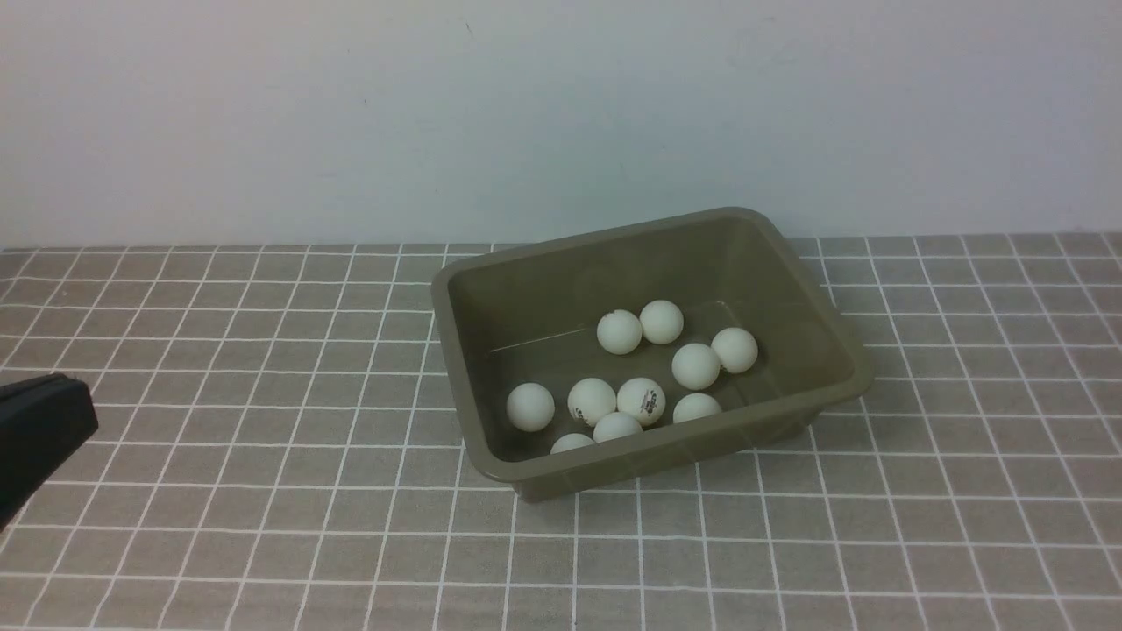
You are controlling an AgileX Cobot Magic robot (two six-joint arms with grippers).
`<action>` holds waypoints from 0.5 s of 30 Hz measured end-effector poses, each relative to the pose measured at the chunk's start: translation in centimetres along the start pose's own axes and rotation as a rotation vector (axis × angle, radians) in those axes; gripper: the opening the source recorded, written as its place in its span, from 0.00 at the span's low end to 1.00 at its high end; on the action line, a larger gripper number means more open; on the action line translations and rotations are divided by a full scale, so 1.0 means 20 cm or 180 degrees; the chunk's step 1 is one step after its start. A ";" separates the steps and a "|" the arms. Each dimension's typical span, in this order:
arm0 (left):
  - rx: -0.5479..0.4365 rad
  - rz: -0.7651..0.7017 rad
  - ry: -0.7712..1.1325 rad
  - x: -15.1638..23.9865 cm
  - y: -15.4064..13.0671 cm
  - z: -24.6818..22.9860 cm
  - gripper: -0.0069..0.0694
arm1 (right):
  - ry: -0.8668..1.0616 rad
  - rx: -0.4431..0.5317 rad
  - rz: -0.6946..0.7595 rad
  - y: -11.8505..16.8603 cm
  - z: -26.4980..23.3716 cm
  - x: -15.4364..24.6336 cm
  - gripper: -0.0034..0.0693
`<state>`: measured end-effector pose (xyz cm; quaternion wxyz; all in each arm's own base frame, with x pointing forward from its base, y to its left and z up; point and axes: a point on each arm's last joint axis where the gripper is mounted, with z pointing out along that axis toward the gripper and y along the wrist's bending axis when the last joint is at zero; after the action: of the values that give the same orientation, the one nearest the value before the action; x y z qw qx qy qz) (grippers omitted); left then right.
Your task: Put the table tennis balls into the box on the grey coffee tablecloth.
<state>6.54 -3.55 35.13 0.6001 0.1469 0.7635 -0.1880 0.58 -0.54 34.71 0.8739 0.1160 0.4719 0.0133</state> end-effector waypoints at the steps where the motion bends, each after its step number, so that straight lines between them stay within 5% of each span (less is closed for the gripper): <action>1: -0.0003 0.0007 0.0004 0.00 0.00 0.00 0.08 | 0.0000 0.0000 0.0000 0.00 0.00 0.00 0.03; 9: -0.0445 0.0177 -0.0232 0.29 0.08 0.01 0.08 | 0.0000 0.0000 0.0000 0.00 0.00 0.00 0.03; 15: -0.1135 0.0059 -0.0189 0.78 0.19 0.05 0.08 | 0.0000 0.0000 0.0000 0.00 0.00 0.00 0.03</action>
<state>5.44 -0.73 19.41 0.6406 0.0396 0.7653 -0.0483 0.58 -0.54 34.71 0.8739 0.1160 0.4719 0.0133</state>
